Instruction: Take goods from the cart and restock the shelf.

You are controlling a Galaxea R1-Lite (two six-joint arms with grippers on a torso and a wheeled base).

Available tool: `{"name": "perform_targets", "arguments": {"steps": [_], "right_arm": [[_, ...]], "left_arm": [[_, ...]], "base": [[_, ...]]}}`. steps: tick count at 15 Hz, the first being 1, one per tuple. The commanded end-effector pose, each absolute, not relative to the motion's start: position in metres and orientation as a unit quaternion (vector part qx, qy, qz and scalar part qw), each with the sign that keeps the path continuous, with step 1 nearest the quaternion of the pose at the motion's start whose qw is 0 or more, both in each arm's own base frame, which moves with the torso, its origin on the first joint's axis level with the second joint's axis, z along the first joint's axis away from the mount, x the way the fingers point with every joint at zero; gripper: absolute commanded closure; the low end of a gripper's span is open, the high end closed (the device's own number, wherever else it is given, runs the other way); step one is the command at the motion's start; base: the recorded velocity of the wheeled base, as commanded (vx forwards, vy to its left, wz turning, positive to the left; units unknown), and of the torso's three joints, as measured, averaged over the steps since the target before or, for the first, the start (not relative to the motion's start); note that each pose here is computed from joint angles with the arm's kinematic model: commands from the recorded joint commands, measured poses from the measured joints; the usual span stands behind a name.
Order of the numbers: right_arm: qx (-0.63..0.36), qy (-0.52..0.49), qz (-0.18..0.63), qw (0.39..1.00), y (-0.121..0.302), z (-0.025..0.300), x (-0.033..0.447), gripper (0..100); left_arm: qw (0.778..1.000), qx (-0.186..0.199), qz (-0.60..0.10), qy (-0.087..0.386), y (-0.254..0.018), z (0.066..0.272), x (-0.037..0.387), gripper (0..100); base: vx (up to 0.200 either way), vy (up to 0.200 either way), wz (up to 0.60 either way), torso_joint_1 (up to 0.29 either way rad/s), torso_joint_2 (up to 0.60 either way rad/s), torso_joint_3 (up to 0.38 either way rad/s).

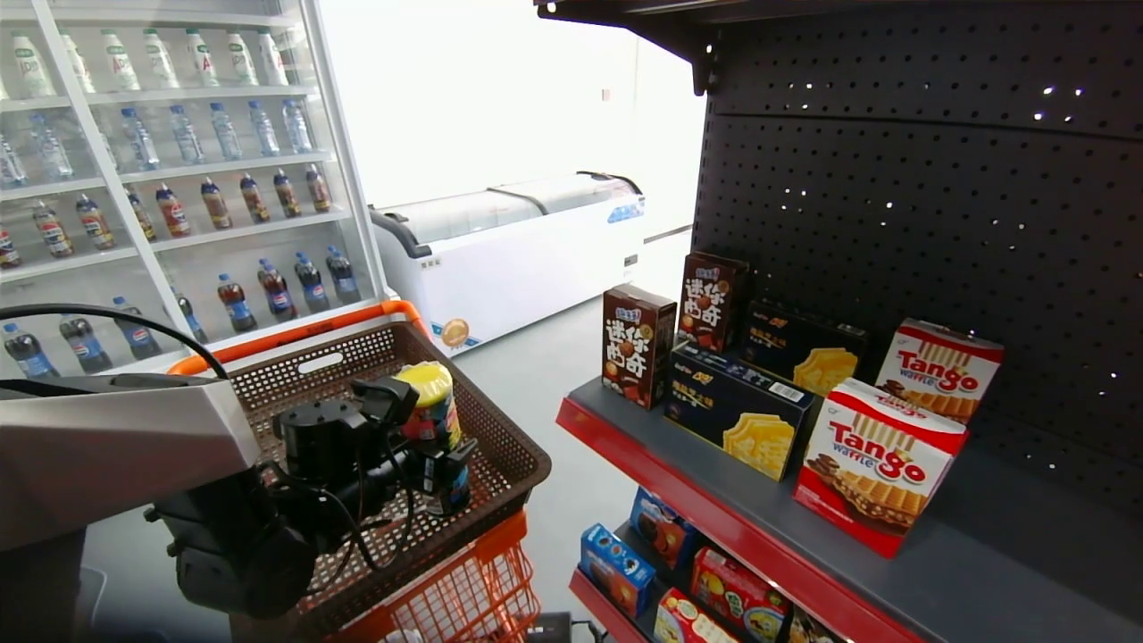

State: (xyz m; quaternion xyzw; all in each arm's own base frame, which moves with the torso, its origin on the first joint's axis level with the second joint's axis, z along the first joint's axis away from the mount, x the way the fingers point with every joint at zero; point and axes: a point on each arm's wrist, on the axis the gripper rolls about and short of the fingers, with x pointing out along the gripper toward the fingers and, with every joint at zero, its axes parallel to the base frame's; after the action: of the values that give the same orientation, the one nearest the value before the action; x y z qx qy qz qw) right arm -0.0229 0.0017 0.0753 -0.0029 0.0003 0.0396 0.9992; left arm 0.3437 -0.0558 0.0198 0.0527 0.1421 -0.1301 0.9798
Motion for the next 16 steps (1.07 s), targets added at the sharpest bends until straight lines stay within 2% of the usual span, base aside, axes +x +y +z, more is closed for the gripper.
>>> {"name": "perform_targets", "arguments": {"steps": [1,2,4,5,7,9,11,12,13,14,16], "right_arm": [[-0.003,0.000,0.040,0.999,0.002,0.075,-0.023,0],[-0.003,0.001,0.040,0.999,0.002,0.075,-0.023,0],[-0.003,0.001,0.041,0.999,0.002,0.075,-0.023,0],[-0.003,0.001,0.041,0.999,0.002,0.075,-0.023,0],[-0.003,0.001,0.041,0.999,0.002,0.075,-0.023,0],[-0.003,0.001,0.041,0.999,0.002,0.075,-0.023,0],[-0.003,0.001,0.040,0.999,0.002,0.075,-0.023,0],[-0.003,0.001,0.040,0.999,0.002,0.075,-0.023,0],[-0.003,0.001,0.041,0.999,0.002,0.075,-0.023,0],[-0.003,0.000,0.040,0.999,0.002,0.075,-0.023,0],[-0.003,0.000,0.040,0.999,0.002,0.075,-0.023,0]], "left_arm": [[0.980,0.053,-0.132,0.142,-0.057,0.014,0.347,0],[0.980,0.053,-0.132,0.137,-0.058,0.014,0.349,100],[0.982,0.055,-0.129,0.127,-0.059,0.017,0.354,100],[0.980,0.063,-0.129,0.135,-0.058,0.015,0.354,100],[0.975,0.097,-0.132,0.150,-0.057,0.013,0.351,100],[0.978,0.098,-0.131,0.130,-0.057,0.035,0.352,100],[0.980,0.094,-0.141,0.108,-0.059,0.078,0.352,100],[0.979,0.094,-0.148,0.101,-0.060,0.091,0.351,100],[0.977,0.092,-0.172,0.084,-0.067,0.118,0.346,100],[0.976,0.088,-0.185,0.071,-0.070,0.136,0.340,100],[0.974,0.074,-0.208,0.059,-0.081,0.160,0.327,100]], "base": [[0.000,0.000,0.00,0.000,0.00,0.000],[0.000,0.000,0.00,0.000,0.00,0.000],[0.000,0.000,0.00,0.000,0.00,0.000],[0.000,0.000,0.00,0.000,0.00,0.000],[0.000,0.000,0.00,0.000,0.00,0.000],[0.000,0.000,0.00,0.000,0.00,0.000],[0.000,0.000,0.00,0.000,0.00,0.000],[0.000,0.000,0.00,0.000,0.00,0.000],[0.000,0.000,0.00,0.000,0.00,0.000],[0.000,0.000,0.00,0.000,0.00,0.000],[0.000,0.000,0.00,0.000,0.00,0.000]]}}
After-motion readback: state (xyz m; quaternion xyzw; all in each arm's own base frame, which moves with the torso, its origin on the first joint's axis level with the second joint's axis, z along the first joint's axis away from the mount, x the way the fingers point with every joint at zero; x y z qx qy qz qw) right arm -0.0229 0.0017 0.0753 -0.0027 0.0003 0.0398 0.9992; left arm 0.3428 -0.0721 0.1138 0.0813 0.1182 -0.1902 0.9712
